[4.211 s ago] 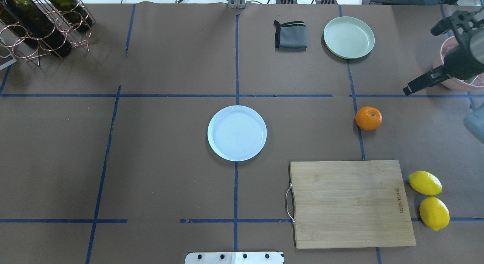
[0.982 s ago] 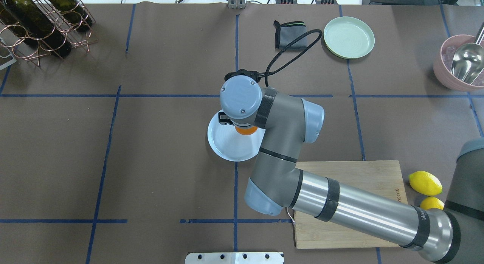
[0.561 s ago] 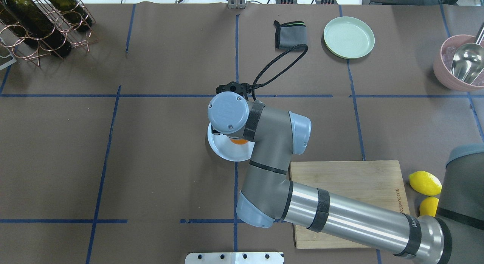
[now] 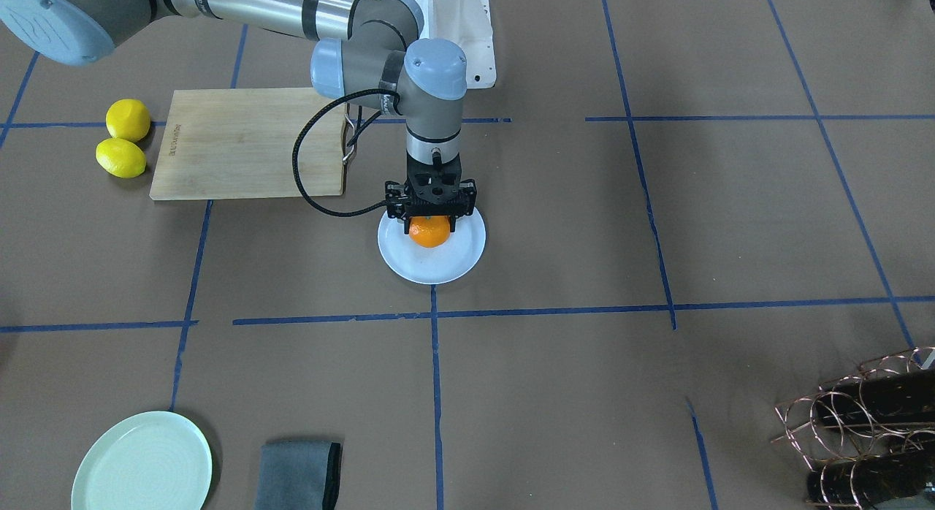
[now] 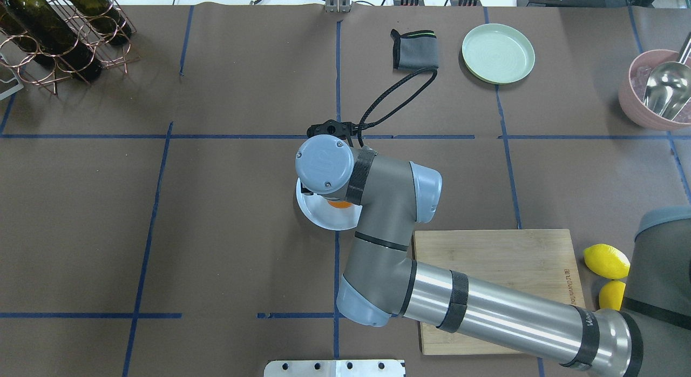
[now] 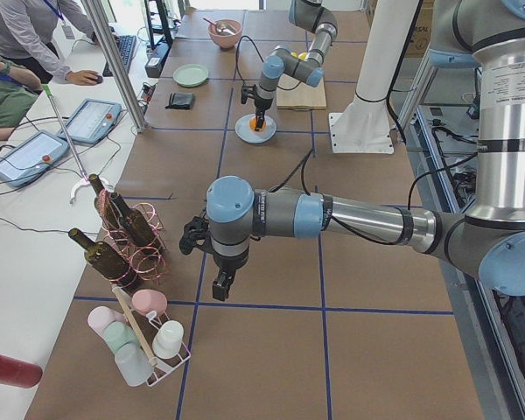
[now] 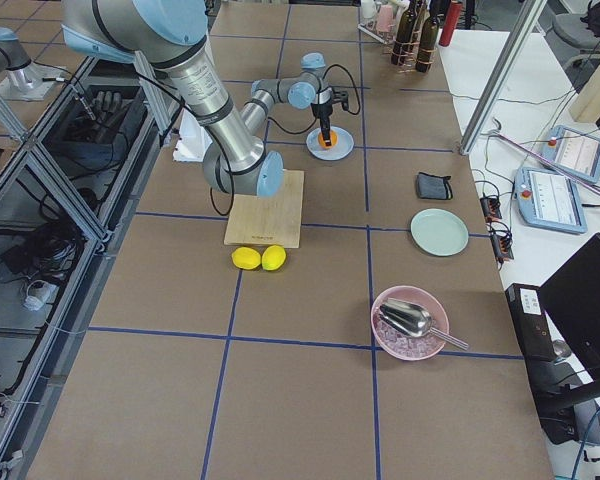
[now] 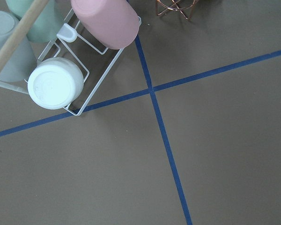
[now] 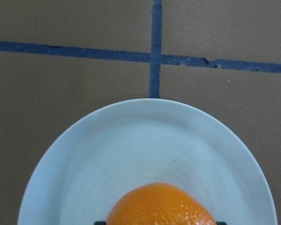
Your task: Pick orange to plate
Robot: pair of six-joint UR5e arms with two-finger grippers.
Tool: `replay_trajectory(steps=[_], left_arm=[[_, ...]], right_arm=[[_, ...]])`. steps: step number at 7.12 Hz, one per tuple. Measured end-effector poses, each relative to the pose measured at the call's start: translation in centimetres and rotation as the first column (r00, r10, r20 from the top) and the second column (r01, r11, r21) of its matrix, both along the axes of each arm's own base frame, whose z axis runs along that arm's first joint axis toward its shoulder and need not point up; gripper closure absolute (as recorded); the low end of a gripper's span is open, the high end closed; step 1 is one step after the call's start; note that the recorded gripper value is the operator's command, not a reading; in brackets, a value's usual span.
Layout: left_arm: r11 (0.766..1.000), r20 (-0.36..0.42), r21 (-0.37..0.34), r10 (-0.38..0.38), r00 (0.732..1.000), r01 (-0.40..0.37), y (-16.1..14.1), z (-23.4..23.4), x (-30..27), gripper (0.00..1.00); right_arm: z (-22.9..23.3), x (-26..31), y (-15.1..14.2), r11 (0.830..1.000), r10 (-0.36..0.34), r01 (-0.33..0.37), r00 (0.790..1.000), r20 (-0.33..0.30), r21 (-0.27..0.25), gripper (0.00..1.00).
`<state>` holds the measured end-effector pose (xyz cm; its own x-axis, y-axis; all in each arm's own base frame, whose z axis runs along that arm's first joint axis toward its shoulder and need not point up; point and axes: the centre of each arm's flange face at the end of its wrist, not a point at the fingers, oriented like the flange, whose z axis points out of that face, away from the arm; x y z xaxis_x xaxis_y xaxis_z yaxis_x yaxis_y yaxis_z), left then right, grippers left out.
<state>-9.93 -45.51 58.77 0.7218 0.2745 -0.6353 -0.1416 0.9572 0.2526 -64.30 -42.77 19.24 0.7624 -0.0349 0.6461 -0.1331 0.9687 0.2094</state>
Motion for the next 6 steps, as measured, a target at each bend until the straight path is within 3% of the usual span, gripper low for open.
replay_trajectory(steps=[3, 4, 6], left_arm=[[1.0, 0.0, 0.0, 0.0, 1.0, 0.0, 0.0, 0.0, 0.0, 0.0], [1.0, 0.0, -0.001, 0.0, 1.0, 0.0, 0.0, 0.0, 0.0, 0.0], [1.0, 0.0, -0.017, 0.001, 1.0, -0.001, 0.2, 0.7, 0.0, 0.0]], right_arm=[[-1.4, 0.2, -0.4, 1.0, 0.026, -0.026, 0.999, 0.032, -0.012, 0.0], [-2.3, 1.3, -1.5, 1.0, 0.031, -0.03, 0.998, 0.047, -0.008, 0.0], [-3.5, 7.5, -6.5, 1.0, -0.003, 0.004, 0.996, 0.09, -0.012, 0.0]])
